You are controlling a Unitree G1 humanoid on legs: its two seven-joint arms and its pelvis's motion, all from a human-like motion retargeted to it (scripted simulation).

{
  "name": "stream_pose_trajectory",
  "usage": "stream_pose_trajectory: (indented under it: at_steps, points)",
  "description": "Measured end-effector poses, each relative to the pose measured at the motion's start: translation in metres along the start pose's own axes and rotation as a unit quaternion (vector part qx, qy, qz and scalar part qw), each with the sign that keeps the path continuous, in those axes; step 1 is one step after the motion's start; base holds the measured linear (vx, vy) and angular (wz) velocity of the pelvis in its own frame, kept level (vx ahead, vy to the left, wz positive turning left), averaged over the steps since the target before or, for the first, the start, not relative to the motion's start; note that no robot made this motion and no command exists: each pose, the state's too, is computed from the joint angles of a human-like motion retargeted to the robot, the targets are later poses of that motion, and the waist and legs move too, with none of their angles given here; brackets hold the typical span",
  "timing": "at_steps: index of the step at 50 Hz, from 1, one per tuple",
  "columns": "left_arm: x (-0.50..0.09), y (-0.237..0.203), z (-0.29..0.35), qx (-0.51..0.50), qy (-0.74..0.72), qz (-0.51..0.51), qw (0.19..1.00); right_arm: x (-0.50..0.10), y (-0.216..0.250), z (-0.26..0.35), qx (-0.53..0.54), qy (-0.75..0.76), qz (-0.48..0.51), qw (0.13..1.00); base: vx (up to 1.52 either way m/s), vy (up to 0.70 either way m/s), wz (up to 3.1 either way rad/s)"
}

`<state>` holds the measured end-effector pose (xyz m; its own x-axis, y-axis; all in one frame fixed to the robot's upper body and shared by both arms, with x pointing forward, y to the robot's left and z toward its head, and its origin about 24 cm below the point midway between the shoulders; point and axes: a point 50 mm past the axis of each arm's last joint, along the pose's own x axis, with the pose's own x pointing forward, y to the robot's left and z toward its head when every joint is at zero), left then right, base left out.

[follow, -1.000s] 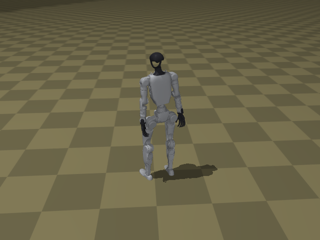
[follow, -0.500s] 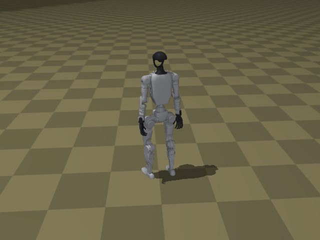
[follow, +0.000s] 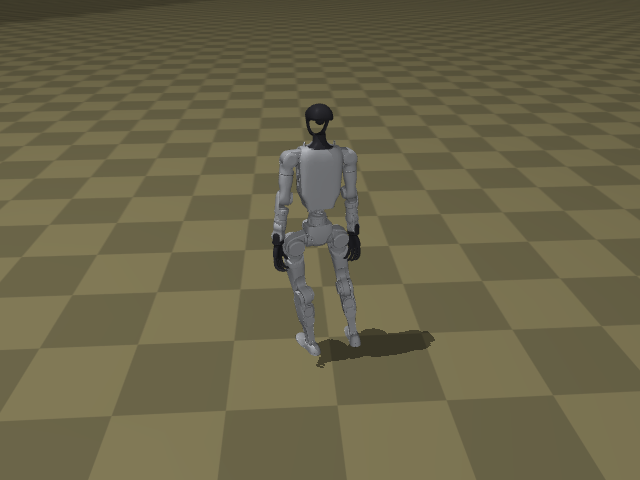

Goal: In place motions

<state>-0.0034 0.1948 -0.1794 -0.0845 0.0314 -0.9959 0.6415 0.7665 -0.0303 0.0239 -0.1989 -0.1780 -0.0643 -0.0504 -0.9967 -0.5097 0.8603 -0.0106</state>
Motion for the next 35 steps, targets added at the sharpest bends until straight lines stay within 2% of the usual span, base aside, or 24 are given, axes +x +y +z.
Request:
stream_pose_trajectory:
  at_steps: [9, 17, 29, 35]
  points:
    - [-0.003, 0.02, -0.003, -0.005, 0.0, 0.027, 1.0, 0.001, 0.006, -0.004, -0.017, -0.003, -0.029, 0.999, 0.0, 0.01, -0.01]
    - [-0.004, 0.027, -0.004, -0.033, -0.003, 0.036, 0.999, 0.001, 0.005, -0.009, -0.003, 0.013, -0.002, 1.0, 0.02, -0.1, -0.03]
    - [0.0, 0.001, -0.006, -0.062, -0.003, 0.0, 0.998, 0.001, 0.004, -0.017, -0.026, 0.027, -0.017, 0.999, 0.04, -0.17, 0.15]
    - [0.0, -0.007, -0.012, -0.03, 0.027, -0.013, 0.999, 0.001, 0.011, -0.024, -0.017, 0.043, -0.012, 0.999, 0.01, -0.16, 0.17]
